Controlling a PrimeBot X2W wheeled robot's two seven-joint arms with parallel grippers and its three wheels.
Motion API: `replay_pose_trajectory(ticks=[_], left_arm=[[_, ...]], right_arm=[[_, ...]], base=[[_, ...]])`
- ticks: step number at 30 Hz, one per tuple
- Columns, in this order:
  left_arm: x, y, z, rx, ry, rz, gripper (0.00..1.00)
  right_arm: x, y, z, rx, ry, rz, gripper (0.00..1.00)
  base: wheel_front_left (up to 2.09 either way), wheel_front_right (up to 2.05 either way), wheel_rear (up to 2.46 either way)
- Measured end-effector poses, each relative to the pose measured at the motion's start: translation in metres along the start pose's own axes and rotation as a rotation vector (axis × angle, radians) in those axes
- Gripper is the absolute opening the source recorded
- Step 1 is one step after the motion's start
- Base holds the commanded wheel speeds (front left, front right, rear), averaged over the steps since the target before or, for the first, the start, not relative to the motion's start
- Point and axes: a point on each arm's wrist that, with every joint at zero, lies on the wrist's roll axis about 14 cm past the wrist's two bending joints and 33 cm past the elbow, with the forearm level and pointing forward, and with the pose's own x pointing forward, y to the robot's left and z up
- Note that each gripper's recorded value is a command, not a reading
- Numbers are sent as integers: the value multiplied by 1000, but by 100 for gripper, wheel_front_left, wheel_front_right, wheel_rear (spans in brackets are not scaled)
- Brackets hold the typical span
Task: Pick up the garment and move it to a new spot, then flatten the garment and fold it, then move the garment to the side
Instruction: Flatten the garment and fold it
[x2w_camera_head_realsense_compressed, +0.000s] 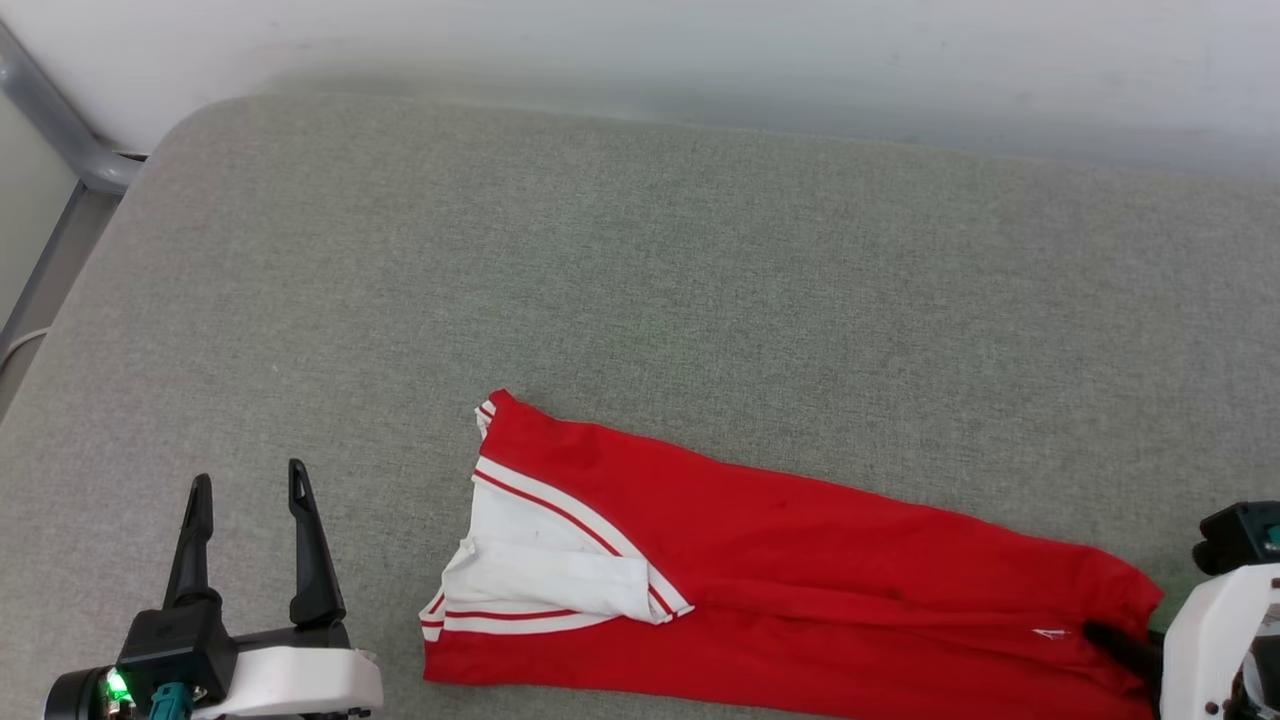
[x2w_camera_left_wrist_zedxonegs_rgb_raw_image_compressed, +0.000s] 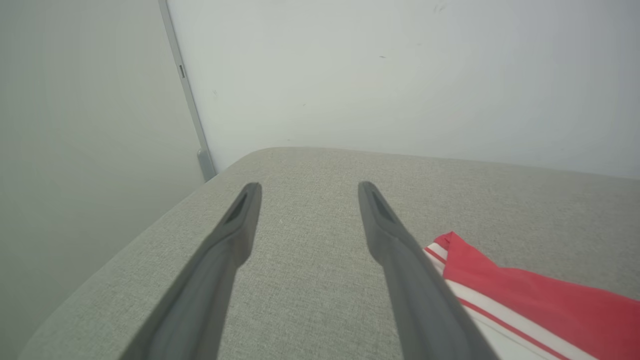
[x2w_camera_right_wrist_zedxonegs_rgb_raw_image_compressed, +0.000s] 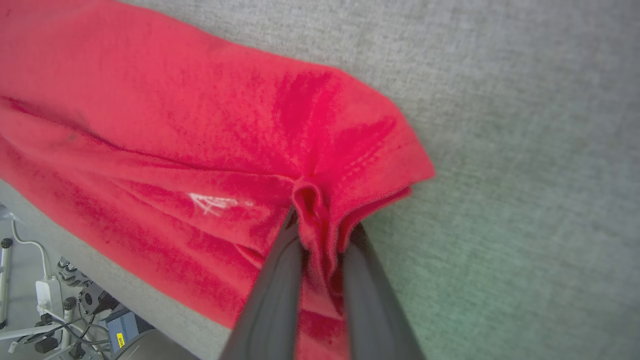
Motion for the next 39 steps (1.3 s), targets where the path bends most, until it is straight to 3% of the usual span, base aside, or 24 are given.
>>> replay_pose_trajectory(ticks=[7,20,24,31,39], left_arm=[[0,-6,4,23,-19,-37,100],[0,-21,5,49,-30,-100,100],[0,-25,6,50,-32,-112,100],[-2,-26,6,50,-34,-122,100],[-2,-26,4,55,-28,-126,100]], right_arm=[[-13,-14,5,29,-55,-26,0],[-62,-113,7,69,-74,-304,0],[-70,-130,3,107,-77,-351,0],[-74,-104,22,108,-165,-268,0],[-82,-38,43,-57,-228,-116,0]], base=[[0,0,0],[0,0,0],[0,0,0],[0,0,0],[0,0,0]])
